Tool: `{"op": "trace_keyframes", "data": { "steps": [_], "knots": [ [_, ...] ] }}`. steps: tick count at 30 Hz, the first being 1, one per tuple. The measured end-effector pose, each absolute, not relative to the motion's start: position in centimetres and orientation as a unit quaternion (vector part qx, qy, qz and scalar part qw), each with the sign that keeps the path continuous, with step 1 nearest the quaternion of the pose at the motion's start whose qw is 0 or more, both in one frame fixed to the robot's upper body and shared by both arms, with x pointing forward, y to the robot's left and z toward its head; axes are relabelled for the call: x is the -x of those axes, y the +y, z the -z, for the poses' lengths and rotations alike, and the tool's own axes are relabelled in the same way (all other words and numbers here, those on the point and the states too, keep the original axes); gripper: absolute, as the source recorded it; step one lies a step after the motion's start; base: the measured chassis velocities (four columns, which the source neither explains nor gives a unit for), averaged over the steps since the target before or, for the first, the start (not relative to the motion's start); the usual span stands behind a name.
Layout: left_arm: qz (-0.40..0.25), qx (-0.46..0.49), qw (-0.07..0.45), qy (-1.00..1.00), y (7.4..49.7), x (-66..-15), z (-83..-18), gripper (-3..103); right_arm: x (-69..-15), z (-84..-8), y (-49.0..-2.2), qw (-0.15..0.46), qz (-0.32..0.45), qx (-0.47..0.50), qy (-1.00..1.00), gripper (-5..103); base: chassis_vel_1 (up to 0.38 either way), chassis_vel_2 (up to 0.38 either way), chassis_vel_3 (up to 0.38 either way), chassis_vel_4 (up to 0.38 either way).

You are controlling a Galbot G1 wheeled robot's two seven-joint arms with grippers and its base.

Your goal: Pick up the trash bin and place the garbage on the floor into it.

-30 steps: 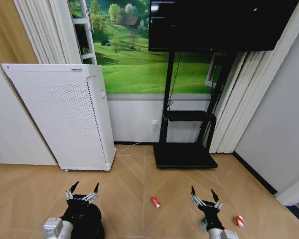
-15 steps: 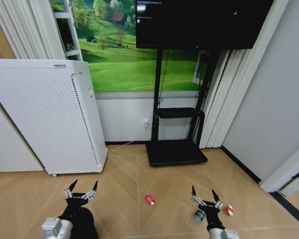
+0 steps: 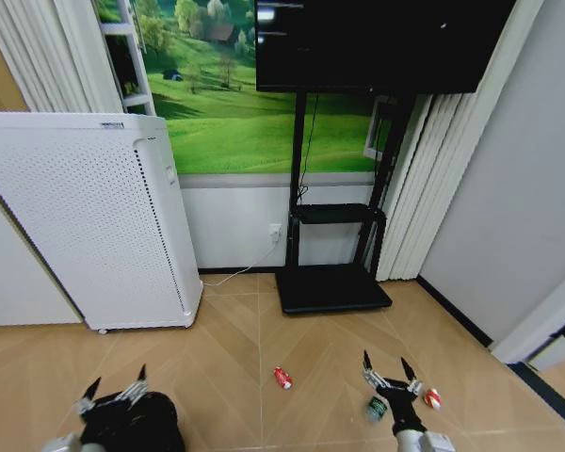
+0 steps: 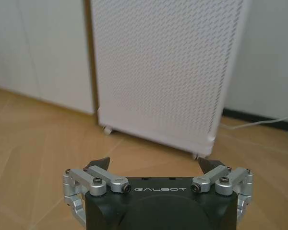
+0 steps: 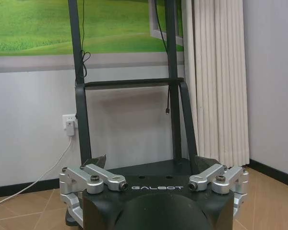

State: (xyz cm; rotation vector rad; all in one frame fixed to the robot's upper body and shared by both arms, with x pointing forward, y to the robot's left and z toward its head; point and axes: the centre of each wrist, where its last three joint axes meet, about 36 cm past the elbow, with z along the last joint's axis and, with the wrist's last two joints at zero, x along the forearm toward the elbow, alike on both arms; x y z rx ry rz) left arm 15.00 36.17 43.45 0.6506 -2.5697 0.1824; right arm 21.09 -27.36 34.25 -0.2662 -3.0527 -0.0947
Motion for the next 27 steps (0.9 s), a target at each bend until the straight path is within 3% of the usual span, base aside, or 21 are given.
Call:
{"op": "trace_keyframes", "data": {
  "steps": [7, 19, 21, 27],
  "knots": [
    [-0.115, -0.276, 0.320, -0.899, 40.8, -10.5, -41.1, 100, -21.3, -33.3, -27.0, 0.046, 0.037, 0.080, -0.995, 100, 0.000, 0.000, 0.000, 0.000],
    [-0.153, -0.255, 0.354, -0.887, 40.8, -12.8, -37.3, 102, -20.6, -33.5, -26.9, 0.043, 0.032, 0.078, -0.996, 100, 0.000, 0.000, 0.000, 0.000],
    [-0.160, -0.258, 0.378, -0.875, 40.7, -13.1, -36.2, 96, -20.6, -34.0, -27.2, 0.038, 0.031, 0.080, -0.996, 100, 0.000, 0.000, 0.000, 0.000],
    [-0.176, -0.263, 0.384, -0.867, 41.2, -13.9, -34.3, 82, -20.4, -34.3, -27.3, 0.037, 0.030, 0.082, -0.995, 100, 0.000, 0.000, 0.000, 0.000]
  ]
}}
